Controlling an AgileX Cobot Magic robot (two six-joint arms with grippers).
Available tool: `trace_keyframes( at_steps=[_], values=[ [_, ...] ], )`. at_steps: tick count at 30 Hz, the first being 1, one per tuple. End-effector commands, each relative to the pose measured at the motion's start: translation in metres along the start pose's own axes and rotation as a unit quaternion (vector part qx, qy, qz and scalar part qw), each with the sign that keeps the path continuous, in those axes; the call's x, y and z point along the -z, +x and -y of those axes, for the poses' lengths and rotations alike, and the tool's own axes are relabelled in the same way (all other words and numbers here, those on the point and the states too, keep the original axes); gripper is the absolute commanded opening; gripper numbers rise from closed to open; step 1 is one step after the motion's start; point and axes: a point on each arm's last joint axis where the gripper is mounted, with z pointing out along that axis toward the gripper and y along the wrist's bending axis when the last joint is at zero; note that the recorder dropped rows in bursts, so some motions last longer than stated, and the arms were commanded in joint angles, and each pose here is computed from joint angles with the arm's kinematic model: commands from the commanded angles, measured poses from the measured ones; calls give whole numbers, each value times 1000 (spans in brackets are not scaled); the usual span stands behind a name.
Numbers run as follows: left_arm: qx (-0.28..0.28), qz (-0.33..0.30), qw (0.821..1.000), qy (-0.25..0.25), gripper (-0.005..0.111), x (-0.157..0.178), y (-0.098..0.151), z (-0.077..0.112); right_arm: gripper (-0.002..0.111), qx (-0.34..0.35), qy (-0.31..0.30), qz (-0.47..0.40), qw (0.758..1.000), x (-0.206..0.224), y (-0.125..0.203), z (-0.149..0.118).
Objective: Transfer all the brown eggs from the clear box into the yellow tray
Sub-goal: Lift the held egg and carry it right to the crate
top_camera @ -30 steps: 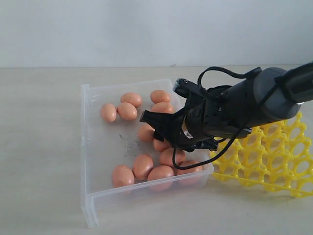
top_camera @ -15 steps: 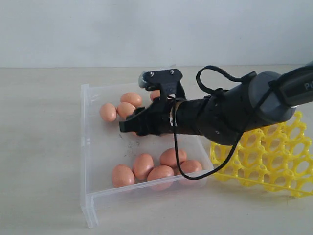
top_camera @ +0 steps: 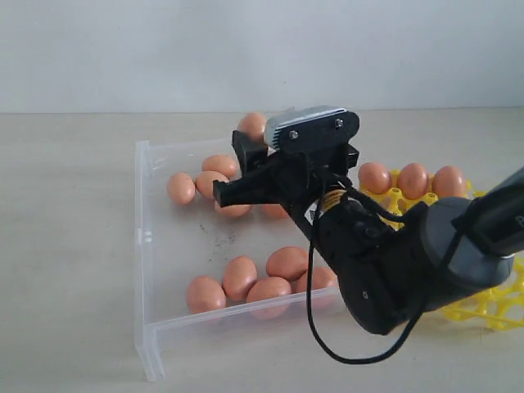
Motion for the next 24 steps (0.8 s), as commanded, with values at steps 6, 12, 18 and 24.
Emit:
trace_keyframes(
  at_steps=[6,12,18,24],
  values=[
    [7,4,1000,2,78,0,0,0,0,10,166,-56,984,36,21,42],
    [7,4,1000,2,78,0,0,0,0,-8,220,-30,975,61,-11,67],
    [7,4,1000,2,78,0,0,0,0,-17,292,-23,956,117,-29,116],
    [7,4,1000,2,78,0,0,0,0,-17,292,-22,956,147,-31,142]
  ],
)
